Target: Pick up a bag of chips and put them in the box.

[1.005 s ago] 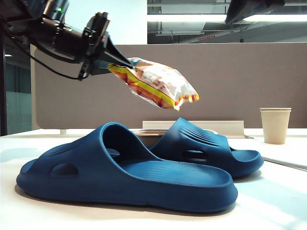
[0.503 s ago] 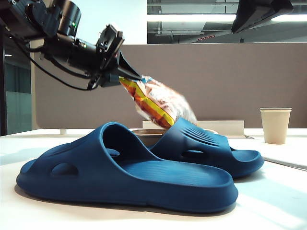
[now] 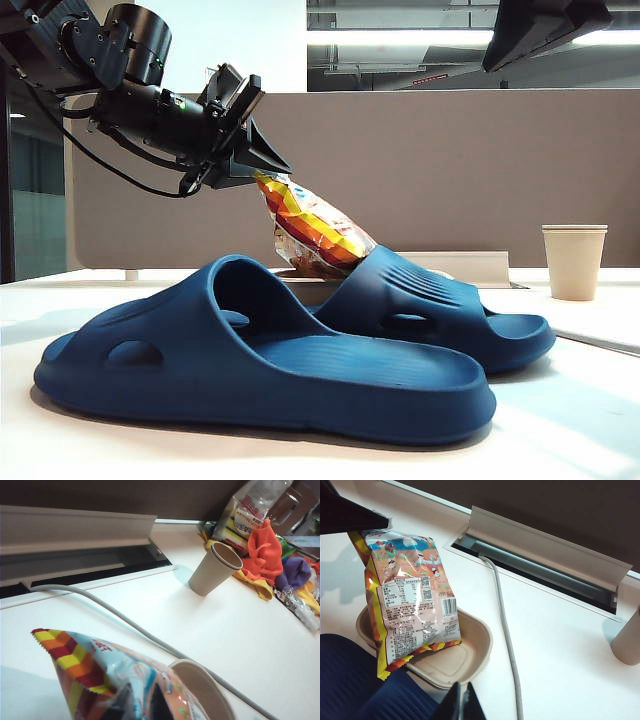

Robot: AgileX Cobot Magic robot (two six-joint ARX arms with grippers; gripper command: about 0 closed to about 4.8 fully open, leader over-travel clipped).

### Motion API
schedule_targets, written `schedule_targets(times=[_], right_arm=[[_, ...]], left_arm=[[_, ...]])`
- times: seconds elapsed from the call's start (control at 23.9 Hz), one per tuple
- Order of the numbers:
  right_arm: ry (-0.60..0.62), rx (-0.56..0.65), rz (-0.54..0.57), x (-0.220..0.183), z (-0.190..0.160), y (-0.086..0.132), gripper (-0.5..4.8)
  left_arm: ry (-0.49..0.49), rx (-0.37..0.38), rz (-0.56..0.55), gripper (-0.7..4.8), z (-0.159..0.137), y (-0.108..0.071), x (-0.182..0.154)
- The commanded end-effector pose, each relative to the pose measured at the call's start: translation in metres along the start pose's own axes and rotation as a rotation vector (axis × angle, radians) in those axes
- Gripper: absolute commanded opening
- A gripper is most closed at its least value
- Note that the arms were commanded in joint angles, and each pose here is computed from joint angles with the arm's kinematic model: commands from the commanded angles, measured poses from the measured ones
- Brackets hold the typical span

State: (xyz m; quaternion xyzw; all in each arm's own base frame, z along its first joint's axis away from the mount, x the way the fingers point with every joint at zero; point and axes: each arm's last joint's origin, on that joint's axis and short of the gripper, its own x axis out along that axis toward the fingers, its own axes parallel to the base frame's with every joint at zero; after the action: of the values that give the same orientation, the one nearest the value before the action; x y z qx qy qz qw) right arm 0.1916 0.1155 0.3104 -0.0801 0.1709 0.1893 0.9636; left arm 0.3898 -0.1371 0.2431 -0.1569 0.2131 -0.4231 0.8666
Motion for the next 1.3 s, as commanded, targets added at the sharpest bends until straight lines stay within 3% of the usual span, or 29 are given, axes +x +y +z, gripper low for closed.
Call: schedule_targets(times=[0.04,0.59,1.01,1.17,1.3], right_arm=[[-0.015,0.0,0.0,-0.001,0.002,0.0,0.18],[0.006,-0.004,0.002,0.0,-0.001,0.0,0.18],[0.019,-0.006,0.003,0.001,-0.002,0.0,0.18],[0.027,-0.008,0.003,0.001,-0.003,0.001,0.18],[0.038,-0.01,0.003,0.001,-0.004,0.001,0.18]], left_arm=[[0.021,-0.032,0.008,0.48,-0.002,0.001,0.001],[0.228,-0.146,0.067,0.49,-0.034,0.014,0.006],[0.249,-0.159,0.054,0.63,-0.038,0.015,0.006],[0.254,-0.163,0.02,1.26,-0.038,0.014,0.006],[0.243,-0.155,0.02,1.31,-0.035,0.014,0.005]])
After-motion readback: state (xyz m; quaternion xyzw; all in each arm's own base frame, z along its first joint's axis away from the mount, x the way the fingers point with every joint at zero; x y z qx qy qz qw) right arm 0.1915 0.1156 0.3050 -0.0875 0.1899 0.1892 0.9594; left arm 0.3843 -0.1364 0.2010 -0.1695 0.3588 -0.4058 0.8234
